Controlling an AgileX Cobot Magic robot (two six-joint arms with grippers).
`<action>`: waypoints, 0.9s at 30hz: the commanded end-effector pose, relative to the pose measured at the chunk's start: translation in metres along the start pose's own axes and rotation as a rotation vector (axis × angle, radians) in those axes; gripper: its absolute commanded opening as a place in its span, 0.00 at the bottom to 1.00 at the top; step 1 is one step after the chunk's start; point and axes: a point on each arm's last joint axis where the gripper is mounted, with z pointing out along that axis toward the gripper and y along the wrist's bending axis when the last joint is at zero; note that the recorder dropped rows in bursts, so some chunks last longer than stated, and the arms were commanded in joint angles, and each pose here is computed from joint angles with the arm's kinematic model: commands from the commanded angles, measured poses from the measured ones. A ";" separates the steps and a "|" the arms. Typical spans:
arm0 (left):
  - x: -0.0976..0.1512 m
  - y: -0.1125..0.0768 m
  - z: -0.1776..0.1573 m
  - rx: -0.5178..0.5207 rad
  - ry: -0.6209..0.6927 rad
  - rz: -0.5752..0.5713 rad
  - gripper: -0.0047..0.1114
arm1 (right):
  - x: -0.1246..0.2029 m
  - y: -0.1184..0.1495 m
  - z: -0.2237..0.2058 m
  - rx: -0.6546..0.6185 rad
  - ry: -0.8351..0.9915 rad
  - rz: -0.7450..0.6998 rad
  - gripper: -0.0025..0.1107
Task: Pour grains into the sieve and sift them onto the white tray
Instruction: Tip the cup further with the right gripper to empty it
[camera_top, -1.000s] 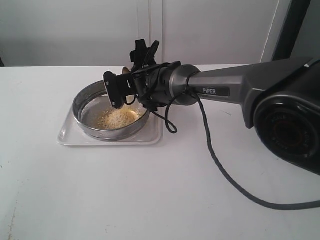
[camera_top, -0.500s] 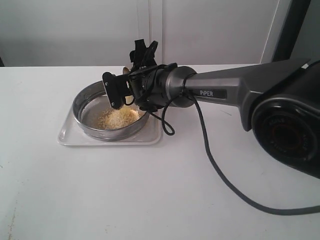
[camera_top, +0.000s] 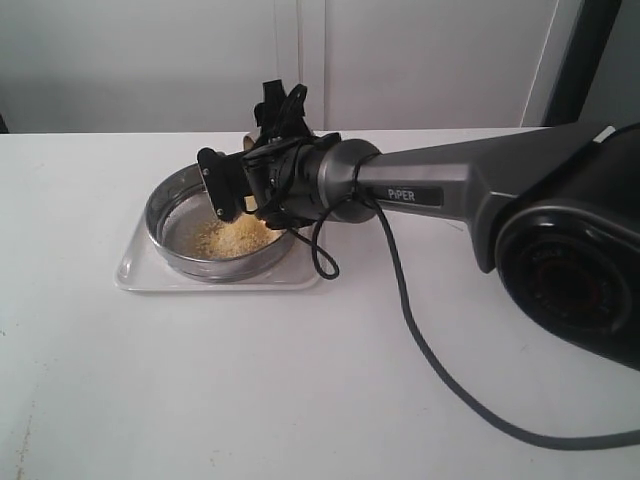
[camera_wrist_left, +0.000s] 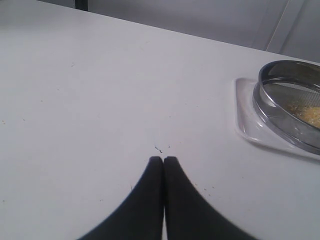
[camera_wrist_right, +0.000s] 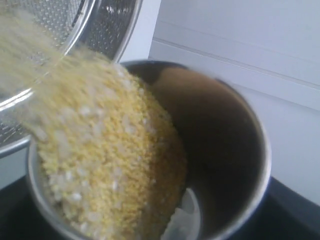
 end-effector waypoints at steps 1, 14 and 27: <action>0.001 0.000 0.000 0.000 -0.004 0.000 0.04 | 0.001 -0.007 -0.004 0.028 0.035 -0.008 0.02; 0.001 0.000 0.000 0.000 -0.004 0.000 0.04 | -0.009 -0.007 -0.012 0.040 0.043 -0.061 0.02; 0.001 0.000 0.000 0.000 -0.004 0.000 0.04 | -0.006 -0.013 -0.014 0.105 0.093 -0.162 0.02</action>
